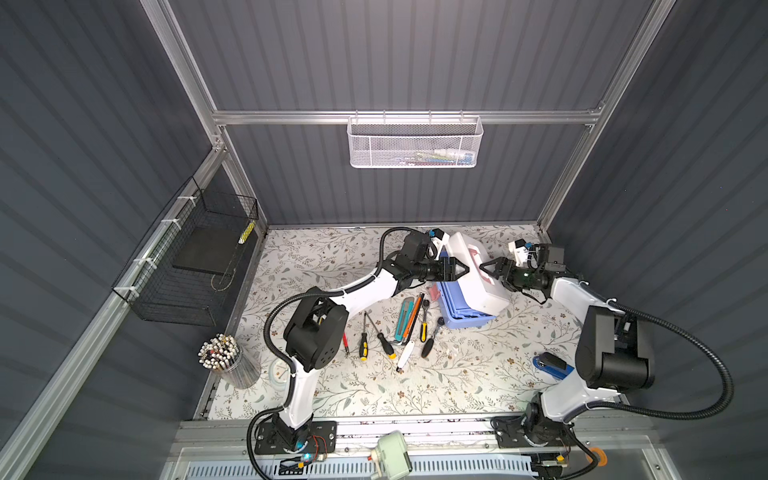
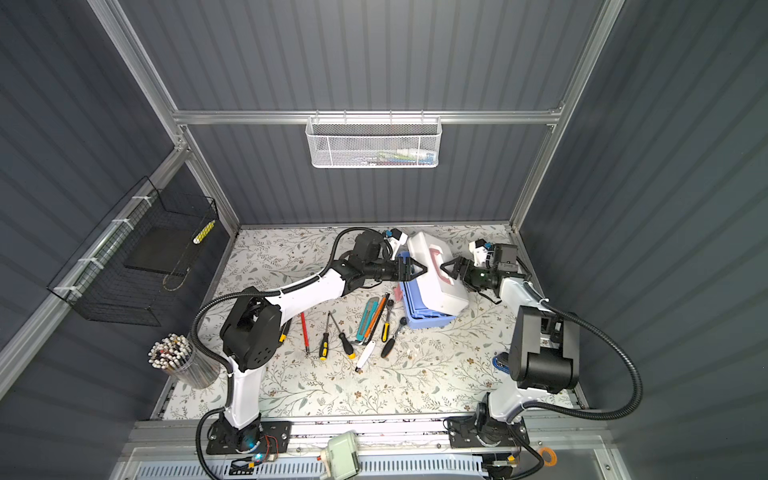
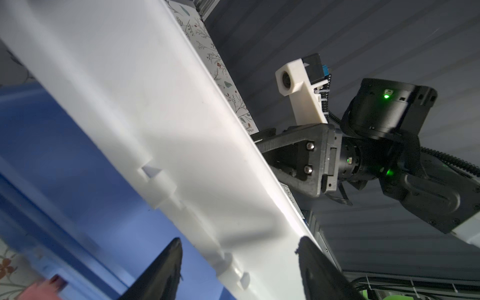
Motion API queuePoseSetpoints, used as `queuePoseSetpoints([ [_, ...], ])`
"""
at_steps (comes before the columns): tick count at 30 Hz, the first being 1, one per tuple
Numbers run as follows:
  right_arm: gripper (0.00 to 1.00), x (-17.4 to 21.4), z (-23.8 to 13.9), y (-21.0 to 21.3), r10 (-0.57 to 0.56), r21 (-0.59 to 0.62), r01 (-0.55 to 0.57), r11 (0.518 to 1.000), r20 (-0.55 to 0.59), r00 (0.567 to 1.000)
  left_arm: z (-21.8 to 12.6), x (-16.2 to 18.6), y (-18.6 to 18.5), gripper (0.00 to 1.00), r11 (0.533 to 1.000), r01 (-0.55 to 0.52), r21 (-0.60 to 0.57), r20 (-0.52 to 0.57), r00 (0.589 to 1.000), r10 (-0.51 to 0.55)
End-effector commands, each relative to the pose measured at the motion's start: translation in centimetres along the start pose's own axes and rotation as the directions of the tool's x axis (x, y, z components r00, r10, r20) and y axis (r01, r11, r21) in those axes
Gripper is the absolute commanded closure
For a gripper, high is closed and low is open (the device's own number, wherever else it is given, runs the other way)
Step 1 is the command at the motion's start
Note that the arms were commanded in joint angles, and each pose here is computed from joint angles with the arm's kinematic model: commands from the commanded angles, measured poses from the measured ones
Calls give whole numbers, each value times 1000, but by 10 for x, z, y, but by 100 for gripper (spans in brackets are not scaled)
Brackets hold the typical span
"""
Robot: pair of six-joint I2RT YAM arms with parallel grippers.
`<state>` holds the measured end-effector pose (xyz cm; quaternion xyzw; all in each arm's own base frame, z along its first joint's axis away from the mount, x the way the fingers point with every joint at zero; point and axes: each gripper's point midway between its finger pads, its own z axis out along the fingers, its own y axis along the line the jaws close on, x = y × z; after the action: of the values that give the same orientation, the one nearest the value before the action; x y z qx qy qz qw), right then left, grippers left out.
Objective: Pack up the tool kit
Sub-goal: 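Swing the white lid back with the right gripper while the left steadies the base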
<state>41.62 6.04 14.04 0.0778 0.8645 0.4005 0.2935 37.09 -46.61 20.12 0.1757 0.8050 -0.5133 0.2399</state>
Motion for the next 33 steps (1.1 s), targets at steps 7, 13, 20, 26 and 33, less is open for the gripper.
queuePoseSetpoints([
  [7, 52, 8, 1, 6, 62, -35, -63, 997, -29, 998, 10, -16, -6, 36, 995, 58, 86, 52, 997, -63],
  [13, 52, 6, 2, 6, 67, -41, -68, 997, -29, 997, 15, -21, -10, 40, 991, 70, 117, 60, 995, -78],
  [20, 50, 2, 2, 10, 60, -52, -61, 997, -27, 998, 19, -25, -13, 49, 985, 79, 156, 73, 993, -91],
  [26, 48, 1, 5, 9, 65, -59, -67, 996, -36, 997, 22, -29, -18, 53, 977, 90, 194, 87, 990, -109],
  [33, 37, -3, 7, 4, 55, -27, -56, 998, -44, 998, 19, -34, -28, 58, 961, 99, 259, 125, 983, -134],
])
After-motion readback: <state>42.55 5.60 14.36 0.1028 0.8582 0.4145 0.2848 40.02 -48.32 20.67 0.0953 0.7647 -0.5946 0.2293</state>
